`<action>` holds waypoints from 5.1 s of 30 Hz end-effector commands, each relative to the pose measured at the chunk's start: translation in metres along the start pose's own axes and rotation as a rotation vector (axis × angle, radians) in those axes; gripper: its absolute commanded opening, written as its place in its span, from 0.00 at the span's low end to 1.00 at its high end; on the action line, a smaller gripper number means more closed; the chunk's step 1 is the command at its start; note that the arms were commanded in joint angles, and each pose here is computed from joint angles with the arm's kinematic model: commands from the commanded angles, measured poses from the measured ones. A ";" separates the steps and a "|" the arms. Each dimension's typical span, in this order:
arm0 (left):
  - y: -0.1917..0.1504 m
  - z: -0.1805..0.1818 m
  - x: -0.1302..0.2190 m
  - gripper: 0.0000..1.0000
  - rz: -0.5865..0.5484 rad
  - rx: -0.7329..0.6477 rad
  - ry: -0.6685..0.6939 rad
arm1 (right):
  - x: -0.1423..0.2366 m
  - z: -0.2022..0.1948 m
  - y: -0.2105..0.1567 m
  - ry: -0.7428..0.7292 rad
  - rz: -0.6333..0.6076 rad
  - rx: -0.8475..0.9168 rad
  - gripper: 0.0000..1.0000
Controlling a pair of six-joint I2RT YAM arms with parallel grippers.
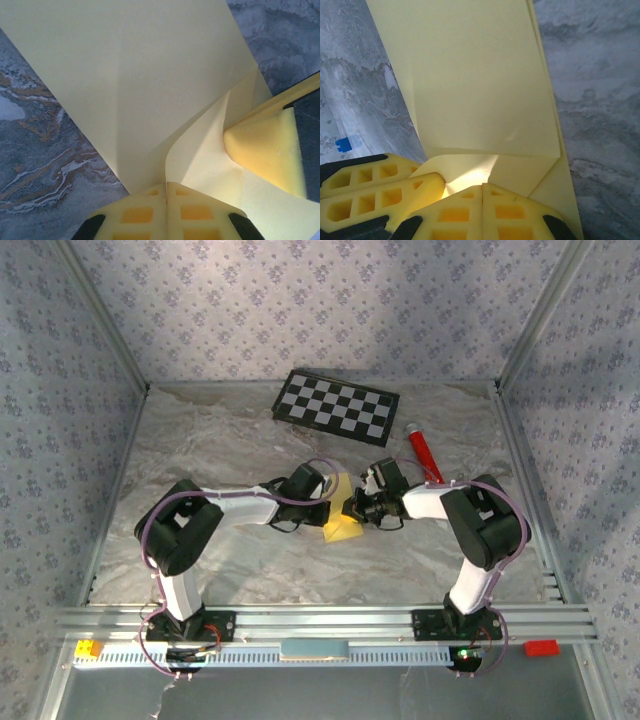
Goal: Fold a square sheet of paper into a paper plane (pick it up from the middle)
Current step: Fold the triangle a second time at the center of the table.
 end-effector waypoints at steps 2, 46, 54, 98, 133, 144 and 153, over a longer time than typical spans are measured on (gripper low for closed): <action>-0.008 0.006 0.011 0.18 0.068 0.070 0.070 | -0.004 -0.031 -0.006 -0.140 0.014 -0.039 0.00; 0.002 -0.048 -0.007 0.03 0.192 0.199 -0.277 | -0.002 -0.028 0.000 -0.130 0.010 -0.046 0.00; -0.010 -0.039 -0.013 0.03 0.226 0.198 -0.220 | -0.002 -0.030 -0.001 -0.138 0.011 -0.045 0.00; -0.070 -0.010 0.022 0.04 0.154 0.370 -0.172 | -0.006 -0.041 0.000 -0.150 0.016 -0.064 0.00; -0.067 0.003 -0.009 0.00 0.191 0.386 -0.022 | 0.021 0.016 0.007 -0.016 -0.033 0.083 0.02; -0.060 0.002 -0.007 0.00 0.195 0.362 0.006 | -0.009 -0.008 -0.009 -0.079 0.038 0.028 0.00; -0.065 0.003 -0.008 0.00 0.215 0.357 0.001 | 0.010 -0.022 0.028 -0.021 -0.055 -0.041 0.00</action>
Point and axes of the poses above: each hand's point on the last joint's axis, 136 mm out from that joint toward the fingers, its own x axis back along the fingers, its own z axis along the line the jaws close on, y = z × x, the point moved 8 cm from there along x, back along the fingers, and after that the axes turned 7 degrees about -x, right-handed, at the moved point
